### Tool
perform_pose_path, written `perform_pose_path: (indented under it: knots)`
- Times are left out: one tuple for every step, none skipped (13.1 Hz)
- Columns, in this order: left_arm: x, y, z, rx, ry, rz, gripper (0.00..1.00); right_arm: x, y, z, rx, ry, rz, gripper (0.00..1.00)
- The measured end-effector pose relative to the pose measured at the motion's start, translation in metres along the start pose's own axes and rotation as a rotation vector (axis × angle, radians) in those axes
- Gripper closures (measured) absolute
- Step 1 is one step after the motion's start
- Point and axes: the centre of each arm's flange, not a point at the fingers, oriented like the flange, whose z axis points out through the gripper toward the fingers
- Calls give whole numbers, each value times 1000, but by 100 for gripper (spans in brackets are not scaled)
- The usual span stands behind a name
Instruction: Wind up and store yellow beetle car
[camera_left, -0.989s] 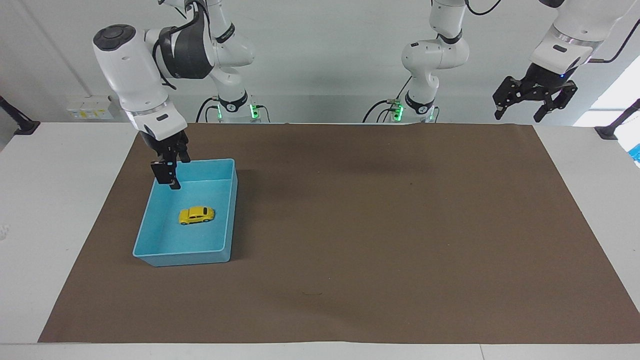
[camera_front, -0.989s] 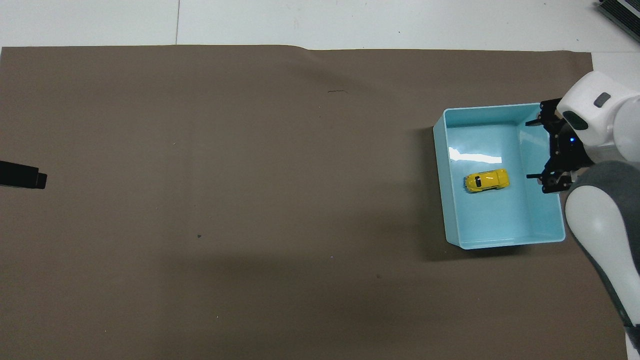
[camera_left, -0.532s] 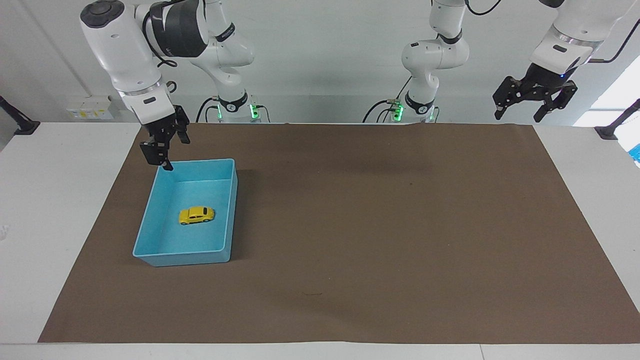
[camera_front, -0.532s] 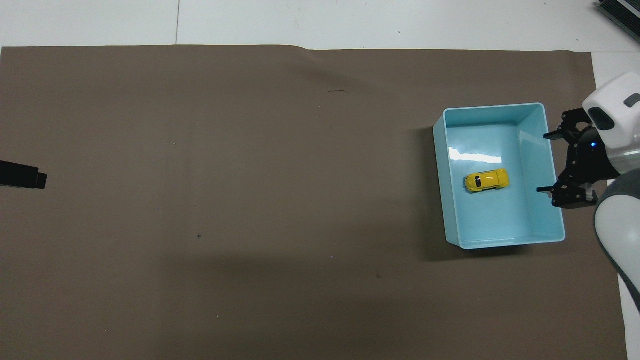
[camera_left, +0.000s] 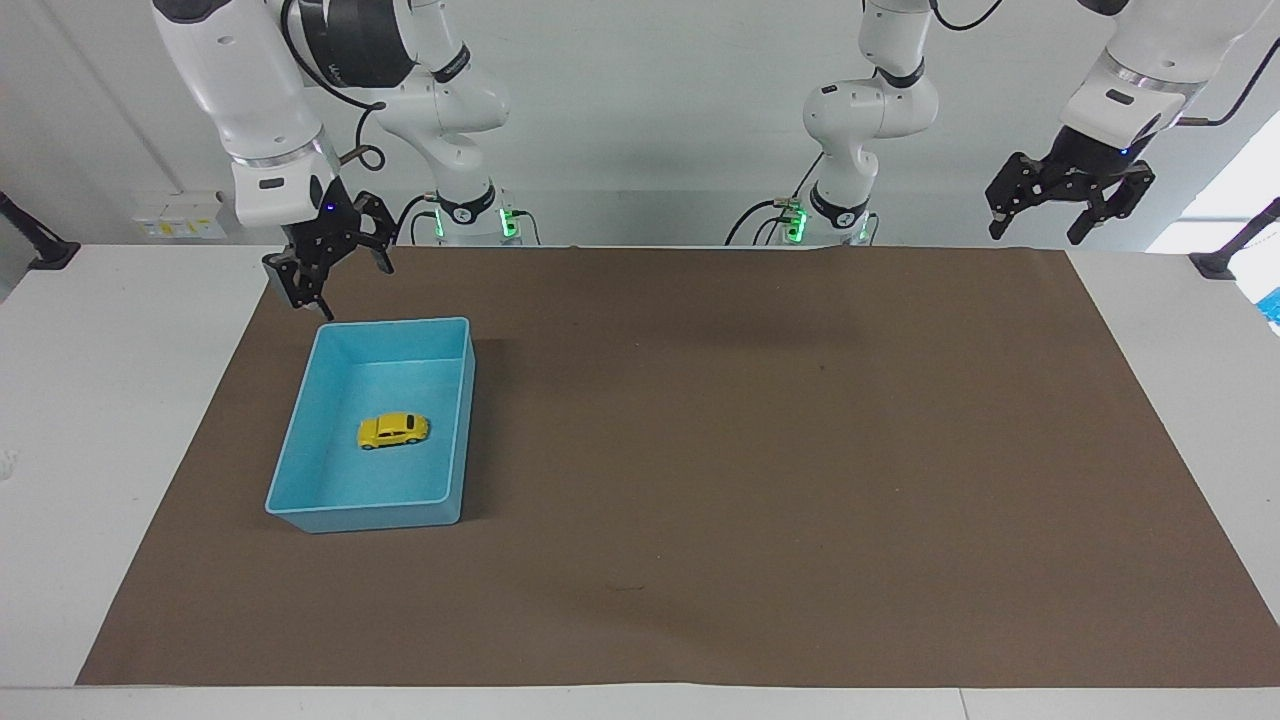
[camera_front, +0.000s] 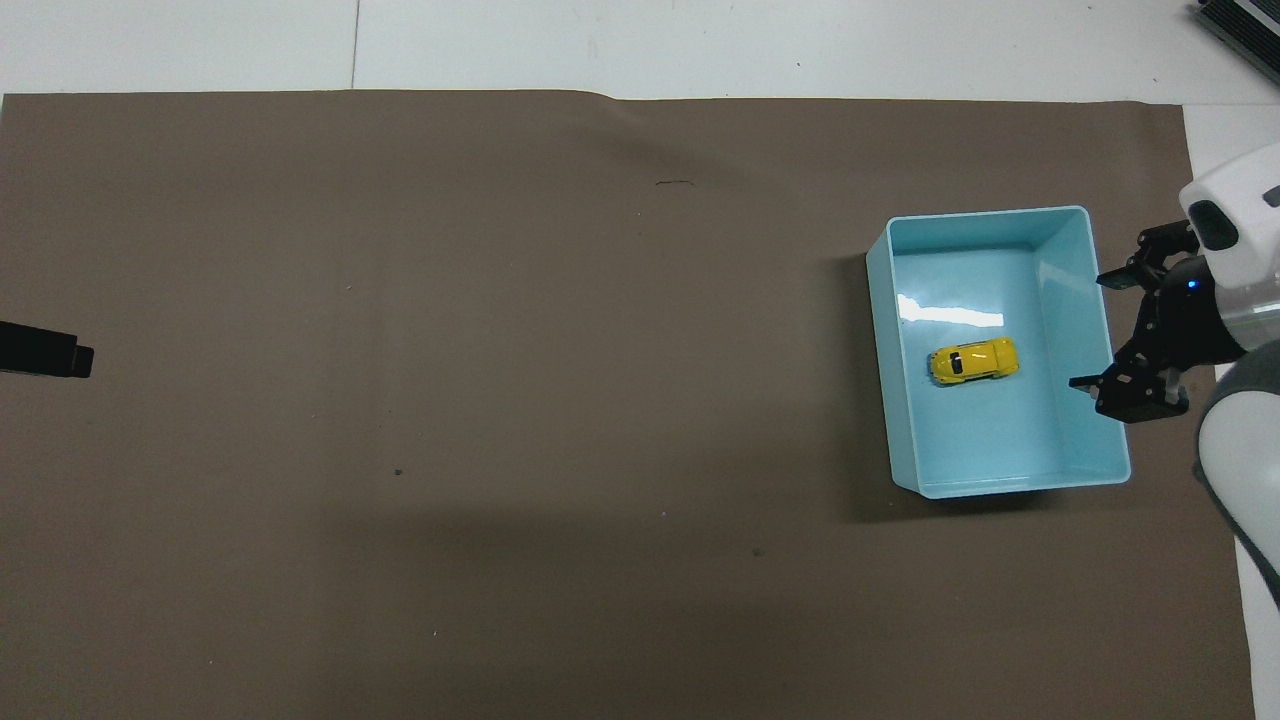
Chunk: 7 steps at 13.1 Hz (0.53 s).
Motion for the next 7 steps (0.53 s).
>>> perform_pose_path:
  knots:
    - [0,0,0,0,0,0,0,-1,1,0,0,0,58,0]
    - [0,0,0,0,0,0,0,-5,5,0,-1,-1,115,0]
    - [0,0,0,0,0,0,0,-11,10,-1,-2,0,164,0]
    - [0,0,0,0,0,0,0,-16,14,-3,-6,2,204,0]
    - [0,0,0,0,0,0,0,-19,17,-6,-10,5,248,0]
    - [0,0,0,0,0,0,0,-20,18,-7,-12,8,302,0]
    - [0,0,0,0,0,0,0,-19,17,-8,-13,9,348,0]
